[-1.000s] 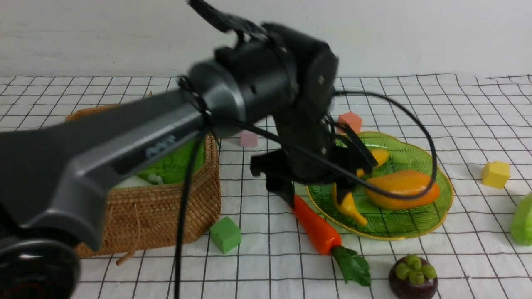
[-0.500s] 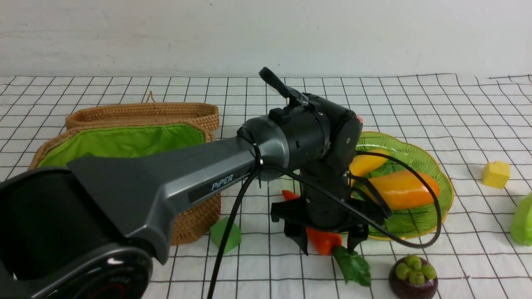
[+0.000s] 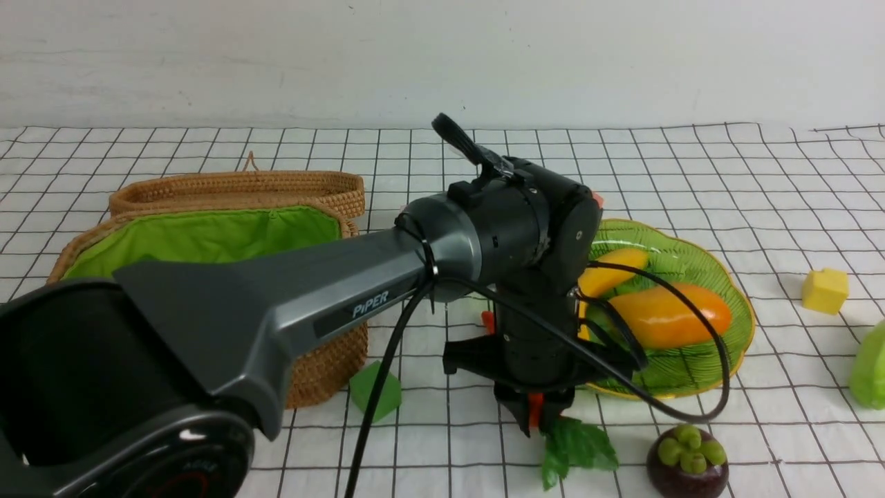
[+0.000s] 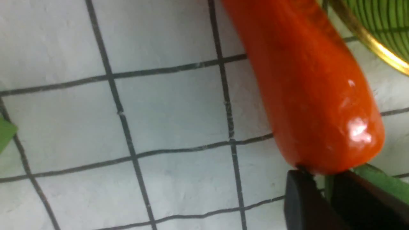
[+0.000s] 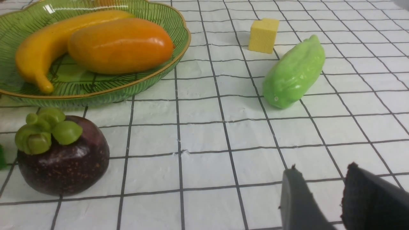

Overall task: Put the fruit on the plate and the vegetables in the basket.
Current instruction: Use the left arm to grab a carrot and put it into the left basket

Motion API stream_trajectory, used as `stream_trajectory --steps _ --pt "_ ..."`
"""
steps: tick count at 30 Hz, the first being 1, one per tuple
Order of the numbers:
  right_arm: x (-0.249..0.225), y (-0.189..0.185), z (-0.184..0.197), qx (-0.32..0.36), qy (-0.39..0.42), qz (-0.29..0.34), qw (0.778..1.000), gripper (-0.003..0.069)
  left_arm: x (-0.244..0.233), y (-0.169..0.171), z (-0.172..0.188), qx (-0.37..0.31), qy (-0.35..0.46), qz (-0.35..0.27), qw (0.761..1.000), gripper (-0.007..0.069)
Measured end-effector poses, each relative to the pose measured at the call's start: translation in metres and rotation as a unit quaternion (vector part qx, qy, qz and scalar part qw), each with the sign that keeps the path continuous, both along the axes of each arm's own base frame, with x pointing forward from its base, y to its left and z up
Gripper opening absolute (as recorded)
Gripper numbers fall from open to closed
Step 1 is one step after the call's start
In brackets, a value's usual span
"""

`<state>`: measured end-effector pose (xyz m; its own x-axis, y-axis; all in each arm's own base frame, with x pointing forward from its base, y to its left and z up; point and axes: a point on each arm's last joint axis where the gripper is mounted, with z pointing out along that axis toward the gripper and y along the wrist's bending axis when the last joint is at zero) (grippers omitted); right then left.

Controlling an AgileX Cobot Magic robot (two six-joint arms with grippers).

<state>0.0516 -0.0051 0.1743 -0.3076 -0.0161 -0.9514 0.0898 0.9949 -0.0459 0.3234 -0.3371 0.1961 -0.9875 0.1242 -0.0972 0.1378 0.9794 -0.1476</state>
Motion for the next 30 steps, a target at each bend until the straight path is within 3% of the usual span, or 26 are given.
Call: stream_trajectory --steps 2,6,13,19,30 --pt "0.000 0.000 0.000 0.000 0.000 0.000 1.000 0.0243 -0.001 0.001 0.001 0.007 0.006 -0.006 1.000 -0.0013" --pt "0.000 0.000 0.000 0.000 0.000 0.000 1.000 0.0243 -0.003 0.003 0.005 0.012 0.009 -0.015 1.000 -0.0013" --pt "0.000 0.000 0.000 0.000 0.000 0.000 1.000 0.0243 -0.005 0.015 0.045 0.006 -0.041 -0.021 0.999 -0.0013" --pt "0.000 0.000 0.000 0.000 0.000 0.000 1.000 0.0243 -0.005 0.042 0.100 -0.016 -0.098 -0.005 0.995 -0.0013" --pt "0.000 0.000 0.000 0.000 0.000 0.000 1.000 0.0243 -0.022 0.125 0.212 -0.050 -0.233 0.064 0.969 -0.0013"
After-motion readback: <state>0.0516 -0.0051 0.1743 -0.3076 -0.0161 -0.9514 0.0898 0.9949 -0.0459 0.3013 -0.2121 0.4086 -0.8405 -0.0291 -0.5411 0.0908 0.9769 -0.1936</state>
